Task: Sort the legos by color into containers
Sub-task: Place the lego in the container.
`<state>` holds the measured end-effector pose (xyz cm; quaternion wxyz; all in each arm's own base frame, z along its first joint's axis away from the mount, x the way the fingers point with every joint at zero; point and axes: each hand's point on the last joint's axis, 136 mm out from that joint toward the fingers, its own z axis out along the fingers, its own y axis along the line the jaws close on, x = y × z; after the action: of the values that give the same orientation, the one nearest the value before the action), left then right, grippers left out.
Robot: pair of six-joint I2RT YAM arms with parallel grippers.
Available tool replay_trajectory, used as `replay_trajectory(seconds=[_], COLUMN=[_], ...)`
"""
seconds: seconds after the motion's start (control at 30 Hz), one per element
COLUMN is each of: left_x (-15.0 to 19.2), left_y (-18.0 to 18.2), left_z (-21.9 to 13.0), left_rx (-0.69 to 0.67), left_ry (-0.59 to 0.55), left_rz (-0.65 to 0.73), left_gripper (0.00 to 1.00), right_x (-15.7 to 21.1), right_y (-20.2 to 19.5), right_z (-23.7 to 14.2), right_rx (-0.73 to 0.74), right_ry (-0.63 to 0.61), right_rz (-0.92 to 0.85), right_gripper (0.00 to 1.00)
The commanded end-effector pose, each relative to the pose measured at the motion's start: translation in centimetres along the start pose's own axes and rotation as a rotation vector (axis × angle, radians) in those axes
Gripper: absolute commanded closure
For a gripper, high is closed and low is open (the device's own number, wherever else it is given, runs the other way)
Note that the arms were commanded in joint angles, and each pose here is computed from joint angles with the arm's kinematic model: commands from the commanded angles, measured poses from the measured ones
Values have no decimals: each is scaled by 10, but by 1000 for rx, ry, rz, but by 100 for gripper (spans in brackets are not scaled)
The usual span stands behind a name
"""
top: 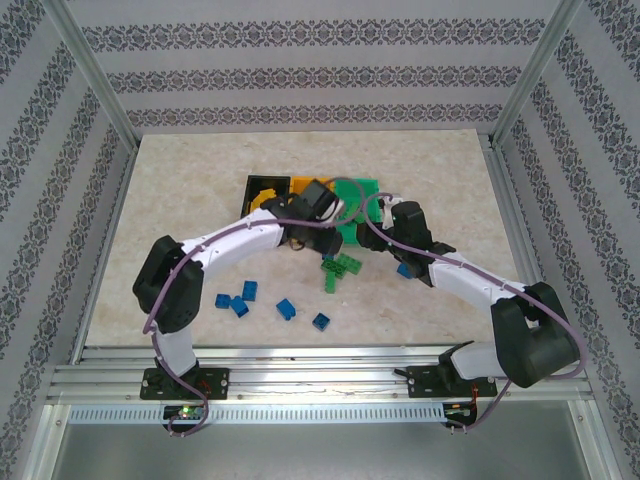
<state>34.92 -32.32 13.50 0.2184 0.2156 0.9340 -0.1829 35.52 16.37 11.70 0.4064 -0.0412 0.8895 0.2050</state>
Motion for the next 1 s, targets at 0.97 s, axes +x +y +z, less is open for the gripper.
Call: replay_trajectory(seconds=[0.97], left_x=[-53], left_y=[3], left_z=[-7], left_rx=[9], left_ry=[-82], left_rz=[51], left_gripper=[31], right_x=[-2], right_y=[-16], right_z=[-4], right_rx=[-33], right_ry=[-55], right_rz=[121], right_gripper=[44])
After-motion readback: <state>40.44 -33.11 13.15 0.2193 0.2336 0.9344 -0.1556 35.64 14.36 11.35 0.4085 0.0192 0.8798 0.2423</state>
